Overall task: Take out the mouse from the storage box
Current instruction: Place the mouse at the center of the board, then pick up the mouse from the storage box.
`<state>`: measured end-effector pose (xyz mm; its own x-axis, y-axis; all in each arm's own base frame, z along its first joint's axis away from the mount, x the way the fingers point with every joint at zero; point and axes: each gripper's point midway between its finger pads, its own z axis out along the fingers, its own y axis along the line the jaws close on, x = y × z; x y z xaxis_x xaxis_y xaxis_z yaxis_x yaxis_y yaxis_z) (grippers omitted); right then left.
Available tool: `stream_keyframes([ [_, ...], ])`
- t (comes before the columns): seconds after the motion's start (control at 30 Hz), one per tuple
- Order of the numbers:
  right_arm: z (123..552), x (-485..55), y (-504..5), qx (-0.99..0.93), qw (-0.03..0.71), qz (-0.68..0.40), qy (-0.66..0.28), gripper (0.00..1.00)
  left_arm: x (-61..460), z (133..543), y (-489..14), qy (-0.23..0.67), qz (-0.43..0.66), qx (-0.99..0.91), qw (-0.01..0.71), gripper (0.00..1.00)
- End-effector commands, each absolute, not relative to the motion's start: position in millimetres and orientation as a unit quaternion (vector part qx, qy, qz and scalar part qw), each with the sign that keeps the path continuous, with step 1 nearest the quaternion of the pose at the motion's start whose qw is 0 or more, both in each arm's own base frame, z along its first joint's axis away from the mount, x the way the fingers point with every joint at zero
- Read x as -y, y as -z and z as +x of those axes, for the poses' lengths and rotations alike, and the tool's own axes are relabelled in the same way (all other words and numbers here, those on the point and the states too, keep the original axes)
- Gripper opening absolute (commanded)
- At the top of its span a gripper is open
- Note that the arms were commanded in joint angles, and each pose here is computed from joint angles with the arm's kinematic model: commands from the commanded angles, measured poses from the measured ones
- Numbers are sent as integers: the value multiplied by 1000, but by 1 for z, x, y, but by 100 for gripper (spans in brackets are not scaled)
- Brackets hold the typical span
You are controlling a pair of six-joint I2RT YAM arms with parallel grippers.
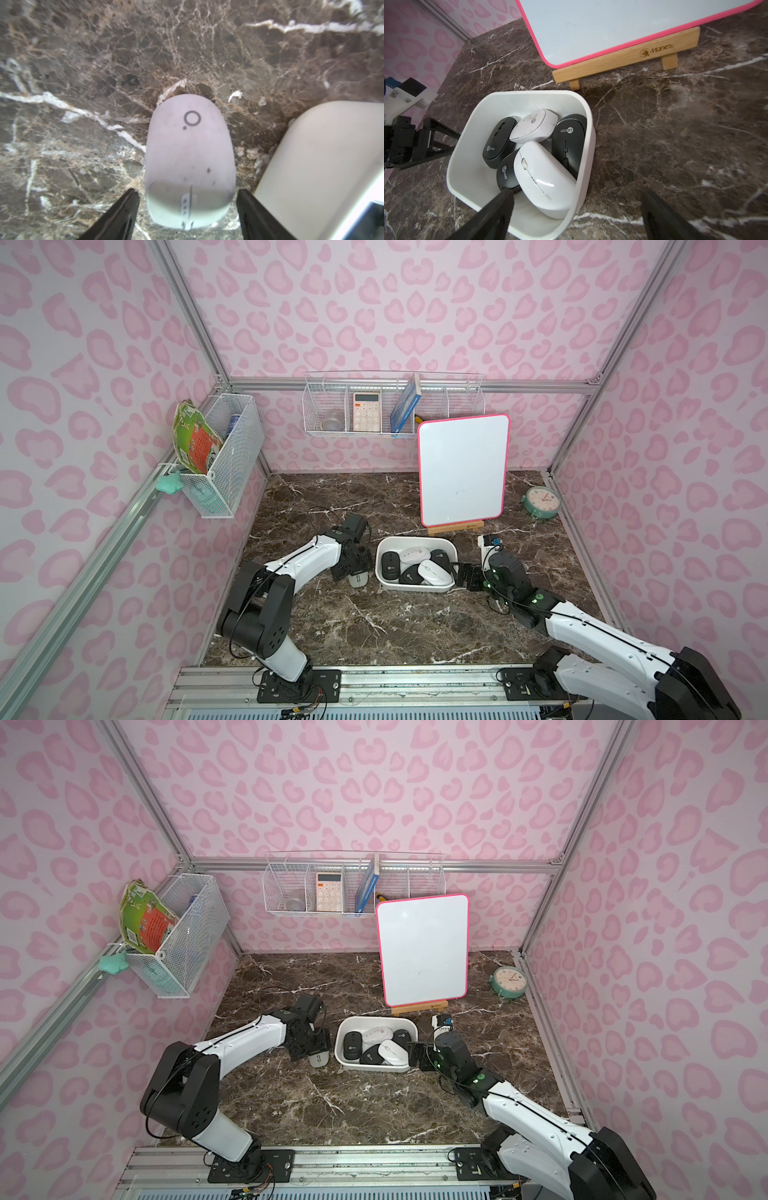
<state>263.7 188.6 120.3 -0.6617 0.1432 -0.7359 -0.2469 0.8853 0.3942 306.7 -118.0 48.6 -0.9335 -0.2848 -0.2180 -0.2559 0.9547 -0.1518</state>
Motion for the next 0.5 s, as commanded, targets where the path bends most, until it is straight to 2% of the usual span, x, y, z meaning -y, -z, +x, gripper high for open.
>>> stream_keyframes([
  [0.0,266,-191,-124,-878,416,-37,-235,97,114,307,-55,57,-140,-979,134,83],
  [0.47,263,-229,-126,-889,385,-145,-201,95,89,292,-96,83,-164,-944,274,88],
])
